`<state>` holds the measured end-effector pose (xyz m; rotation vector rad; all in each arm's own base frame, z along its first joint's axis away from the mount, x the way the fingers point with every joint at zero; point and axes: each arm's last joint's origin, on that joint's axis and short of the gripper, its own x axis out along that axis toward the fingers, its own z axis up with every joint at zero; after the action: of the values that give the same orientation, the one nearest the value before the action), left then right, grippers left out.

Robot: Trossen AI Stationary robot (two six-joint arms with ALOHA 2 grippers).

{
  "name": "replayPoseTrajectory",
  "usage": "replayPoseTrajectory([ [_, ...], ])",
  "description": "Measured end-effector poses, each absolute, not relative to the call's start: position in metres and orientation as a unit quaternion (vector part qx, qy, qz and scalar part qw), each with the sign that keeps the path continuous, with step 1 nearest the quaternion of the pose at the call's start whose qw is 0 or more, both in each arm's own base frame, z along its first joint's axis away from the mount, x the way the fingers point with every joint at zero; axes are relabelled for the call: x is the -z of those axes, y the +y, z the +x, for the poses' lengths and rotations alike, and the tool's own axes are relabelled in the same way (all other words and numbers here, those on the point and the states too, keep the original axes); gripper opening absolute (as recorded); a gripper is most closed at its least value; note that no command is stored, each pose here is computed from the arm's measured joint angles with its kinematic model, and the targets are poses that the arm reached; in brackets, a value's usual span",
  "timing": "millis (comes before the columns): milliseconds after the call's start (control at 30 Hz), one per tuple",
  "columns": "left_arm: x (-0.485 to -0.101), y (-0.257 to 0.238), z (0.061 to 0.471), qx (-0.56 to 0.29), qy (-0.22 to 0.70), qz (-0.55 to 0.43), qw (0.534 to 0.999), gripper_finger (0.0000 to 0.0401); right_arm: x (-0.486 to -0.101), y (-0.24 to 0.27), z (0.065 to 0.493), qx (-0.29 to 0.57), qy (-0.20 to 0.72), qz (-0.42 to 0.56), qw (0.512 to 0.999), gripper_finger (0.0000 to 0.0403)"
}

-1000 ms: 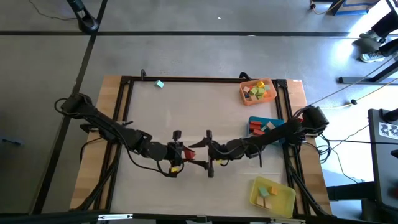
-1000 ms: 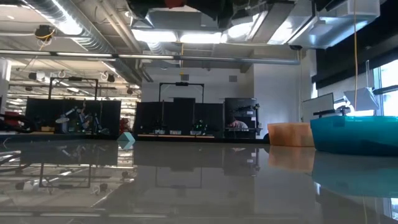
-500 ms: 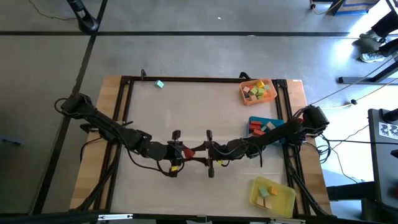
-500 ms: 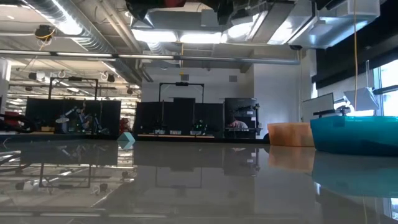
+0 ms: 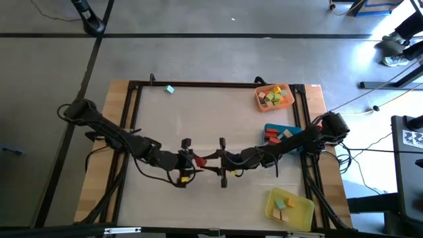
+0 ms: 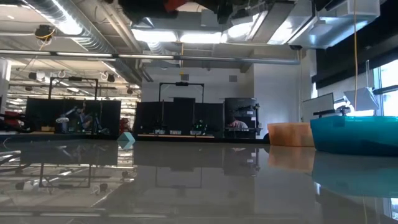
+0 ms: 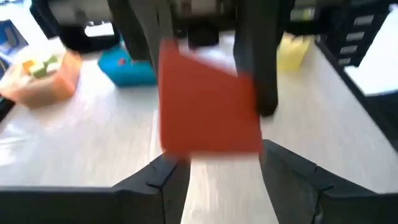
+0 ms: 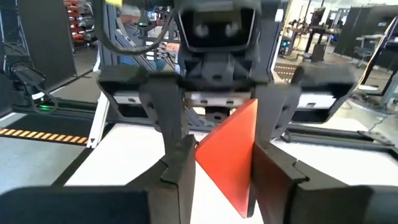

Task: Sort blocks by size
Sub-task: Put the orange triangular block into the yellow bin

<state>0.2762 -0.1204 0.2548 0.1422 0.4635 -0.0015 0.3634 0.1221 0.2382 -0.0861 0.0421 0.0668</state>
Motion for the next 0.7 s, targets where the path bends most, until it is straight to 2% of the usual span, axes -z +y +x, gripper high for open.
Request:
replayPoseTrajectory([
  [167, -0.256, -0.115, 0.265, -0.009, 0.267, 0.054, 0.962, 0.0173, -0.248, 0.121, 0.359, -0.034, 0.017, -0.049, 0.998, 0.0128],
  [333, -0.255, -0.109, 0.252, -0.028, 0.311, 0.029, 0.95, 0.0173, -0.257, 0.124, 0.346, -0.044, 0.056, -0.059, 0.996, 0.0128],
  [533, -0.25, -0.11, 0.244, -0.044, 0.344, 0.002, 0.938, 0.0173, -0.27, 0.141, 0.305, -0.085, 0.167, -0.05, 0.981, 0.0129],
  [700, -0.252, -0.113, 0.245, -0.034, 0.333, 0.006, 0.942, 0.0173, -0.281, 0.156, 0.259, -0.101, 0.261, 0.041, 0.959, 0.0129],
])
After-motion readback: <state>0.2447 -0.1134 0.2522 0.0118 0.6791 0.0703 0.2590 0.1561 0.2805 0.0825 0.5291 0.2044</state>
